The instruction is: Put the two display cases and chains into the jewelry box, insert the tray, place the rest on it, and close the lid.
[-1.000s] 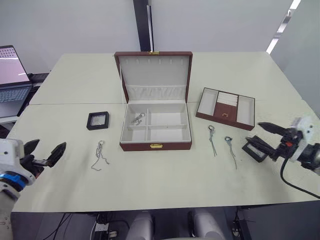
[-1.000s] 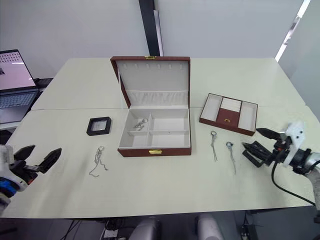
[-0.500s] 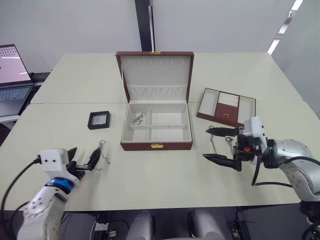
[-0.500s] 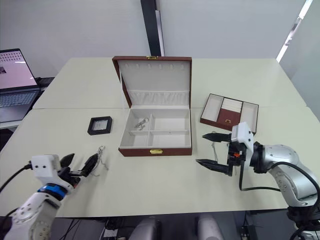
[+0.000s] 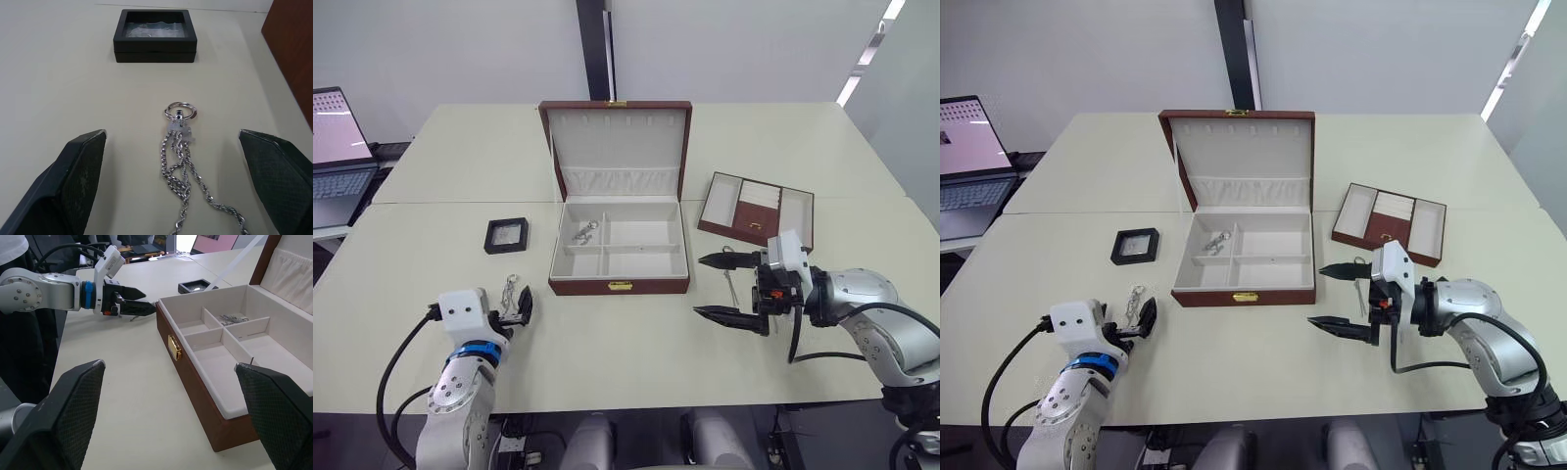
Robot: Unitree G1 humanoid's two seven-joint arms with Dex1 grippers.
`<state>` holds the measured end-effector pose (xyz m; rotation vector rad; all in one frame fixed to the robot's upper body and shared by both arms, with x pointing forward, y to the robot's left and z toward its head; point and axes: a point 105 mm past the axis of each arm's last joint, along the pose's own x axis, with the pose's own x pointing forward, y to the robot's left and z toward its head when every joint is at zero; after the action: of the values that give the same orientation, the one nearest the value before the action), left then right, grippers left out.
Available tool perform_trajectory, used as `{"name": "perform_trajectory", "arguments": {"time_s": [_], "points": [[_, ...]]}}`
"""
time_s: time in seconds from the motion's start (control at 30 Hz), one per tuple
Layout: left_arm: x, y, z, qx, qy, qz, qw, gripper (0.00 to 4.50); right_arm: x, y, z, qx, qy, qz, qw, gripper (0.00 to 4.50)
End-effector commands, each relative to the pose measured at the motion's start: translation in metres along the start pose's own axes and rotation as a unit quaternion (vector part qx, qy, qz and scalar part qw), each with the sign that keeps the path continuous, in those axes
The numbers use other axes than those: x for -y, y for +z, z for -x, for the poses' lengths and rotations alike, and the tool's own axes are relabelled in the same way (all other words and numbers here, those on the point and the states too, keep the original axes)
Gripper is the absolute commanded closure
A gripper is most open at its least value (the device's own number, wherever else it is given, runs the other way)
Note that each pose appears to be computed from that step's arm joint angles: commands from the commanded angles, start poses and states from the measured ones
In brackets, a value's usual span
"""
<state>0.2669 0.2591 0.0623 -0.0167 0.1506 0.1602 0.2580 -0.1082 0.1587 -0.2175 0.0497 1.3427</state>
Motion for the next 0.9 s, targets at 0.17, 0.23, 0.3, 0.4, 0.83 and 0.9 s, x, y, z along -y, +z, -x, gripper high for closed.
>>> {"name": "perform_trajectory", "arguments": {"time_s": [0.17, 0.23, 0.3, 0.4, 0.83, 0.9], "points": [[0.014, -0.003, -0.003, -0.005, -0.024, -0.019, 1.000, 0.02, -0.005, 0.006, 0.002, 0.006, 0.007, 0.010, 1.000, 0.00], [0.013, -0.005, -0.003, -0.008, -0.023, -0.018, 1.000, 0.02, -0.006, 0.004, 0.003, 0.003, 0.006, 0.009, 1.000, 0.00], [0.012, -0.009, -0.004, -0.016, -0.019, -0.020, 0.999, 0.02, -0.006, 0.004, 0.003, 0.004, 0.005, 0.009, 1.000, 0.00], [0.009, -0.014, -0.004, -0.025, -0.014, -0.022, 0.999, 0.53, -0.005, 0.004, 0.004, 0.004, 0.003, 0.010, 1.000, 0.00], [0.004, -0.020, -0.006, -0.034, -0.003, 0.011, 0.999, 4.29, 0.000, 0.003, 0.006, 0.005, -0.004, 0.013, 1.000, 0.00], [0.004, -0.021, -0.005, -0.037, -0.001, 0.020, 0.999, 4.40, 0.000, 0.003, 0.007, 0.004, -0.006, 0.013, 1.000, 0.00]]}}
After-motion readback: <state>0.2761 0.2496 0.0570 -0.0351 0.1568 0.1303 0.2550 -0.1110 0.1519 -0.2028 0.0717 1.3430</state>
